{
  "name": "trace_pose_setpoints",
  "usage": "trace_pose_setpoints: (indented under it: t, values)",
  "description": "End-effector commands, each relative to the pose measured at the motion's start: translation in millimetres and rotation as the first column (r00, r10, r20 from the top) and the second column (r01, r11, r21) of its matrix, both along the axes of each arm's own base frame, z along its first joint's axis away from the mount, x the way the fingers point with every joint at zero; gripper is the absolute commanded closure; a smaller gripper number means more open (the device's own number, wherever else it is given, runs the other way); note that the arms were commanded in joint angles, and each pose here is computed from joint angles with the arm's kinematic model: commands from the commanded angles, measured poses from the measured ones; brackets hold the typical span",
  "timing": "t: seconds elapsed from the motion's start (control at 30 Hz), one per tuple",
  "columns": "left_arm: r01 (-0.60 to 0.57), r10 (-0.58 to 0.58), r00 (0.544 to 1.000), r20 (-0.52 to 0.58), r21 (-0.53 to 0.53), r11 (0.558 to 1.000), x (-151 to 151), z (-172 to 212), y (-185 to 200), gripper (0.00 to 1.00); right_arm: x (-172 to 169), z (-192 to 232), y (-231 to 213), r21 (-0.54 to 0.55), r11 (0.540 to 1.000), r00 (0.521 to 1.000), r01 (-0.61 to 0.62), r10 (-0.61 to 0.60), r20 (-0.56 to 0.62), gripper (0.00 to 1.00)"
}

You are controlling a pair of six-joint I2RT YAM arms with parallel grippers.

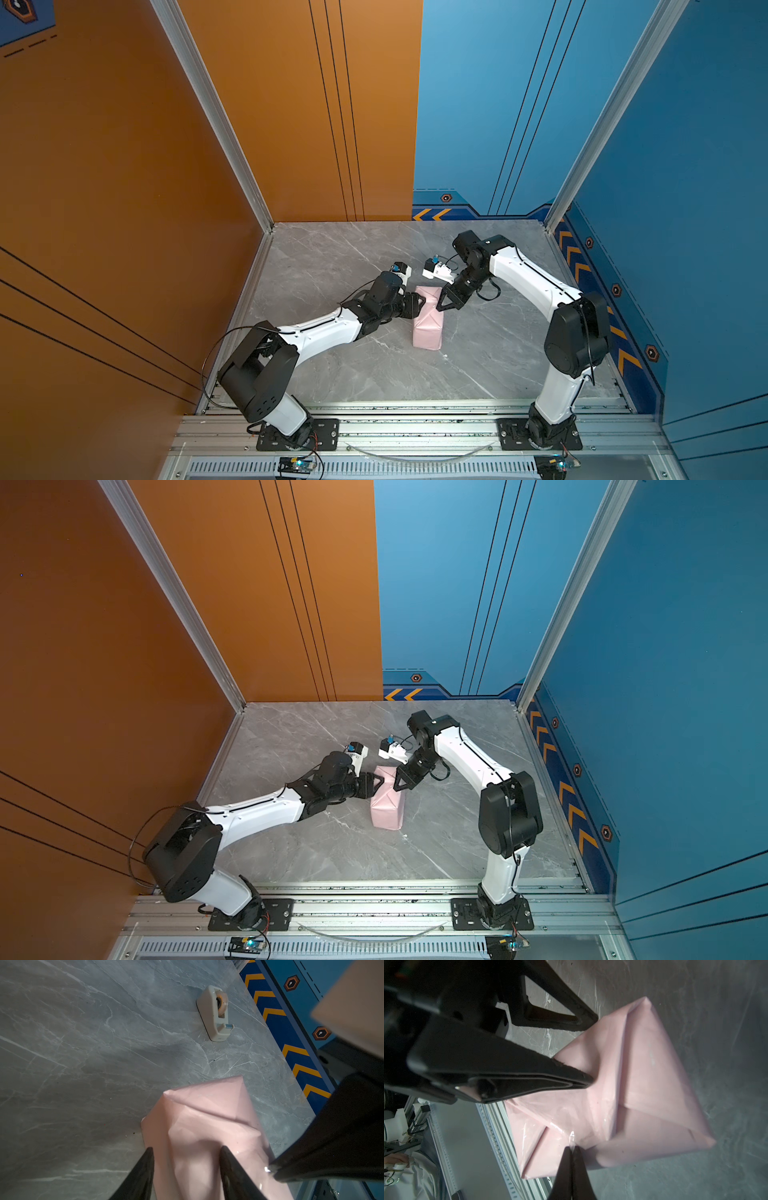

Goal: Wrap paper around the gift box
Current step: 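Bring the right gripper to the box top beside the left gripper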

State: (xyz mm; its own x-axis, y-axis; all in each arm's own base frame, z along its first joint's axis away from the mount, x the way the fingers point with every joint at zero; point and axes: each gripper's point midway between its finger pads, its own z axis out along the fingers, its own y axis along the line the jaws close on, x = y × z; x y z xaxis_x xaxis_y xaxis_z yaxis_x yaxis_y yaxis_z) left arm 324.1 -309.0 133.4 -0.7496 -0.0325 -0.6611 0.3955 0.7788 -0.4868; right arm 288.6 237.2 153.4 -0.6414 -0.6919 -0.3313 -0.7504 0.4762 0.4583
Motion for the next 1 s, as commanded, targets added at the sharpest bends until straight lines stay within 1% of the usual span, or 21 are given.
trace_pose_setpoints:
  t: [0.0,0.13,0.27,0.47,0.6,0.97]
  values:
    - [0.034,0.008,0.983,-0.184,0.223,0.974,-33,-74,28,0.49,-1,2,-2,-0.033,0.999,1.0,-0.025,0.025,-0.001,1.0]
    - [0.032,0.01,0.983,-0.184,0.221,0.975,-32,-74,28,0.49,4,4,-2,-0.043,0.999,1.0,-0.019,0.019,0.015,1.0]
    - [0.032,0.009,0.983,-0.182,0.22,0.975,-32,-74,28,0.49,6,-2,-5,-0.074,0.997,1.0,-0.008,0.007,-0.005,1.0]
    - [0.033,0.006,0.984,-0.179,0.216,0.976,-31,-73,26,0.49,7,-8,-5,-0.089,0.996,1.0,0.004,-0.006,-0.026,1.0]
    - [0.03,0.008,0.985,-0.175,0.212,0.977,-29,-71,26,0.49,12,-14,-10,-0.132,0.991,0.999,0.029,-0.033,-0.028,1.0]
    - [0.014,-0.004,0.997,-0.082,0.121,0.993,-15,-29,17,0.47,14,-32,-18,-0.217,0.974,0.994,0.064,-0.082,-0.075,1.0]
